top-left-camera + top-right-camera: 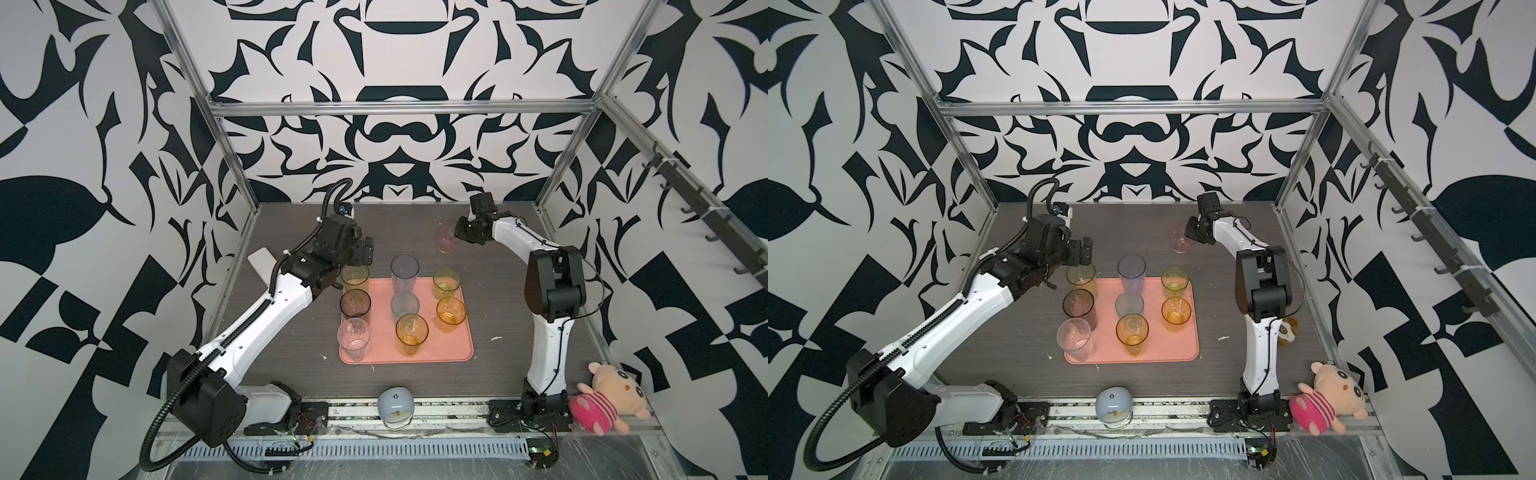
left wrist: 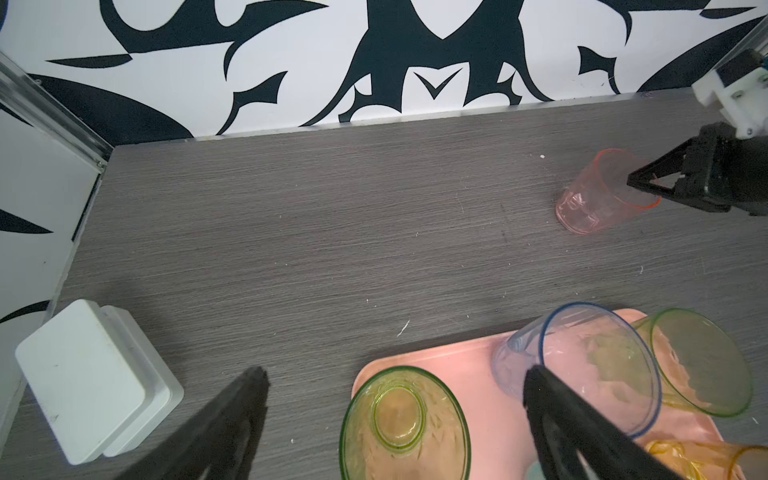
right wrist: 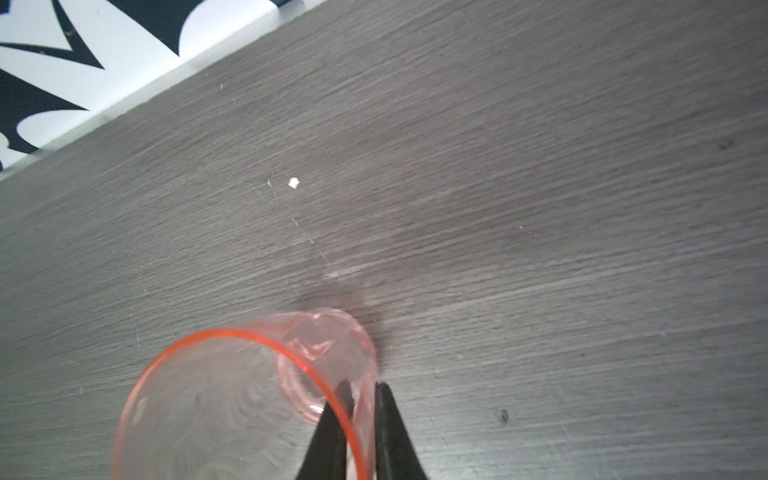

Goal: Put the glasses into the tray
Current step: 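Lower the right gripper around the pink glass and close it, then lift the pink glass with the right gripper and carry it toward the tray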

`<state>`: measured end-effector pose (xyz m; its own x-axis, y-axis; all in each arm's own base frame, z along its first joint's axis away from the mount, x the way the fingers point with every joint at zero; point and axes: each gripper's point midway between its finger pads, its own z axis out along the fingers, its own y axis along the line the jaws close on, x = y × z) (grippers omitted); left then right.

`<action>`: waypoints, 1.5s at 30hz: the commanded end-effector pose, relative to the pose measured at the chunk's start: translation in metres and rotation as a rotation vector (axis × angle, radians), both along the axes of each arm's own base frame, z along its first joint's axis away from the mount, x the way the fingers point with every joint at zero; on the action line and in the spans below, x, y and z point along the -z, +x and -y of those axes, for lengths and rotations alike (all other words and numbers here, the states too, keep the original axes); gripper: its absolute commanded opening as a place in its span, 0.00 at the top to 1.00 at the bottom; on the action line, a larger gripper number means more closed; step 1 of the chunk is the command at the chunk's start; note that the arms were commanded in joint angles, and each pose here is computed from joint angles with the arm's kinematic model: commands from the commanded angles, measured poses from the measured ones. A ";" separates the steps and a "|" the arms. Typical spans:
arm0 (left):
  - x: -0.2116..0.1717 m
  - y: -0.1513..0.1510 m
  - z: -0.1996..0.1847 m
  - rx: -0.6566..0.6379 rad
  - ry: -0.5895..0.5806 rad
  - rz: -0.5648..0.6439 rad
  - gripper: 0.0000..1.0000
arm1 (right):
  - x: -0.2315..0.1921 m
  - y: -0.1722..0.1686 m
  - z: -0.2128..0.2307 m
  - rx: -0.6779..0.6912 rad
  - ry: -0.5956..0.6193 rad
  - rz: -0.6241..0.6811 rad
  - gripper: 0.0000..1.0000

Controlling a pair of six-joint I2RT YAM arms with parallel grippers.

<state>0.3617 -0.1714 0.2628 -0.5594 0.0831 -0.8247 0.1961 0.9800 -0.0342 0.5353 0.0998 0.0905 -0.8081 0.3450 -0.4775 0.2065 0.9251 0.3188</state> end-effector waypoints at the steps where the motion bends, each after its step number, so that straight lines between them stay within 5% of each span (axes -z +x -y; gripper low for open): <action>1: -0.022 0.001 -0.003 -0.012 -0.023 0.039 0.00 | -0.019 0.004 0.002 -0.005 0.000 0.031 0.90; 7: -0.022 -0.003 -0.003 -0.007 -0.035 0.038 0.01 | -0.037 -0.002 0.004 -0.025 -0.015 0.046 1.00; 24: -0.026 -0.019 -0.004 0.013 -0.099 0.044 0.01 | -0.099 -0.055 0.033 -0.056 -0.186 0.057 1.00; 45: -0.020 -0.046 -0.014 -0.035 -0.218 -0.022 0.00 | -0.145 -0.180 0.053 -0.134 -0.241 0.078 1.00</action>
